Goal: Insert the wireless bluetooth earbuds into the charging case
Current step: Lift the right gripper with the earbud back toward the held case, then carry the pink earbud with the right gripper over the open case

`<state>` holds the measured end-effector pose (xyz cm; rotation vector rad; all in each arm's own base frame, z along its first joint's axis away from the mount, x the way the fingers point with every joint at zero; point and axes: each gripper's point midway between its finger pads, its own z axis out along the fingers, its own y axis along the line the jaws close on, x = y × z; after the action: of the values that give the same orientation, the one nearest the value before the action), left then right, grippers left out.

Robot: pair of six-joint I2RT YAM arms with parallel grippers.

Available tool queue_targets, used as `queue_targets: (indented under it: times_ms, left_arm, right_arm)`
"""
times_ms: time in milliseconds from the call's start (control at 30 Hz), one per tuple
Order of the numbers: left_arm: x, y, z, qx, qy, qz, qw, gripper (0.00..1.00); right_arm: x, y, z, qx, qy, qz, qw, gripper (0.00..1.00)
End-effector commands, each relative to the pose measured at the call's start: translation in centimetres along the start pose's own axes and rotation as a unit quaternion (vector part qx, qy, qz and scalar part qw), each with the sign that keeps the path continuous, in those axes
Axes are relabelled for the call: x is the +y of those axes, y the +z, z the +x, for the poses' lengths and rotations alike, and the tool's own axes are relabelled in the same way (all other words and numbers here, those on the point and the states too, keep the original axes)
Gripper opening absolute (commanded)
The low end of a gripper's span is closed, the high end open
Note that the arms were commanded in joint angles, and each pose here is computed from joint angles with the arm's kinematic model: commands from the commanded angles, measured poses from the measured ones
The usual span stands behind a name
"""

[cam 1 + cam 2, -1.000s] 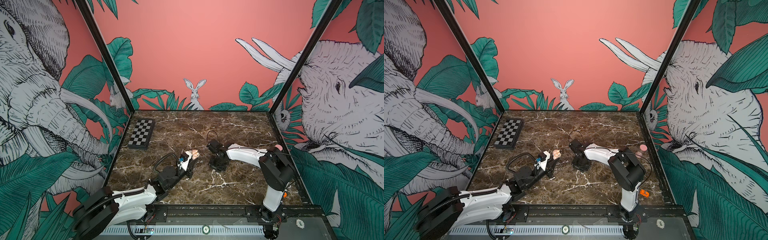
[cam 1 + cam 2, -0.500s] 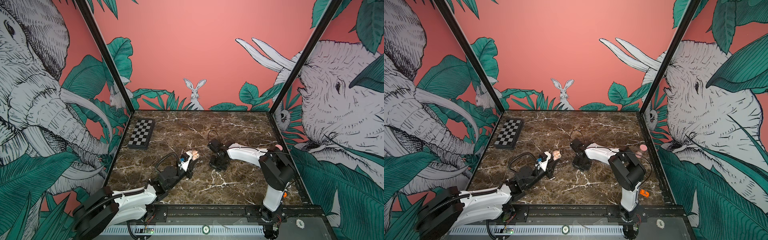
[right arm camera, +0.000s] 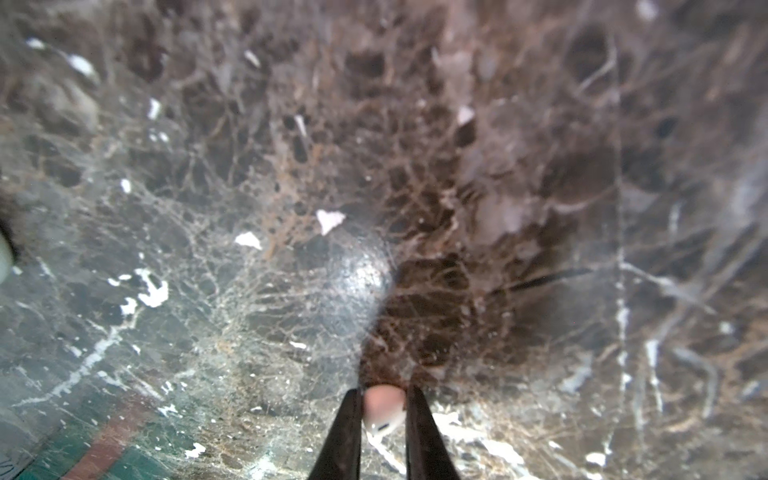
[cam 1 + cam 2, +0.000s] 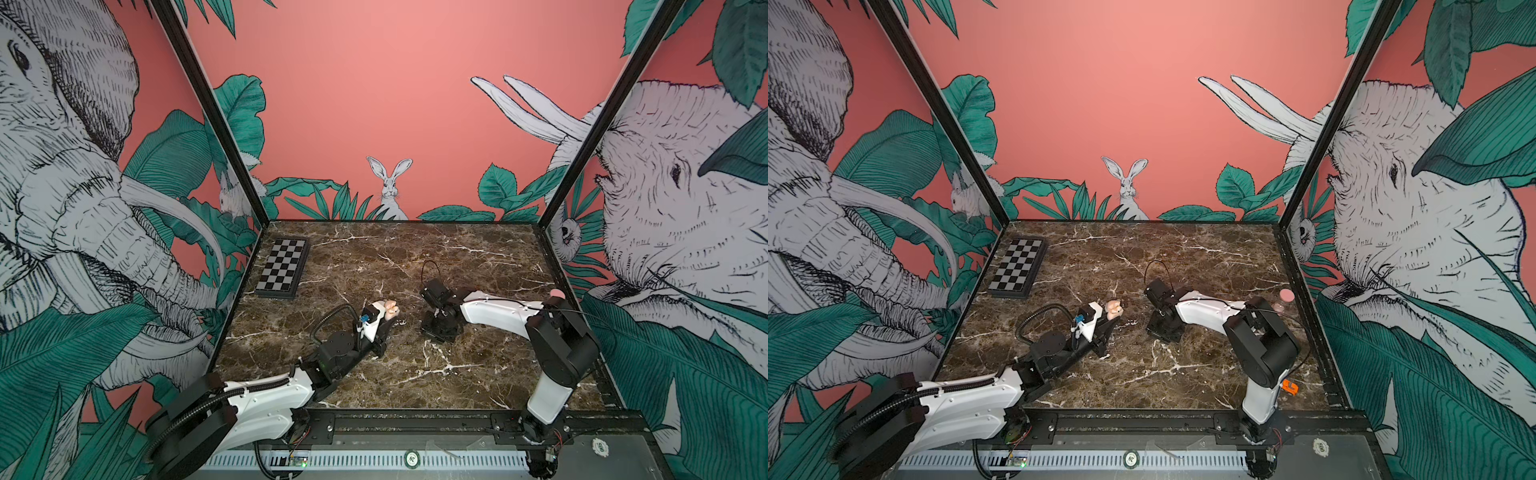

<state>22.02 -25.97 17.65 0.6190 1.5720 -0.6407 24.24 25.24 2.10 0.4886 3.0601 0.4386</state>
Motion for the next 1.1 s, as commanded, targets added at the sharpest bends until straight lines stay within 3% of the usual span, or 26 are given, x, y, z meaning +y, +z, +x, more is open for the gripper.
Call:
queue_targets:
  times_ms: [0, 1067]
  left_arm:
    - [-0.4, 0.3, -1.3, -0.017, -0.009, 0.006, 1.0, 0.0]
    - [-1.1, 0.8, -0.3, -0.011, -0.013, 0.025, 1.0, 0.0]
  right_arm:
    - [0.1, -0.6, -1.2, -0.035, -0.021, -0.014, 0.999, 0.18]
    - [2.8, -7.2, -1.9, -0.139, -0.112, -0.154, 0.972, 0.18]
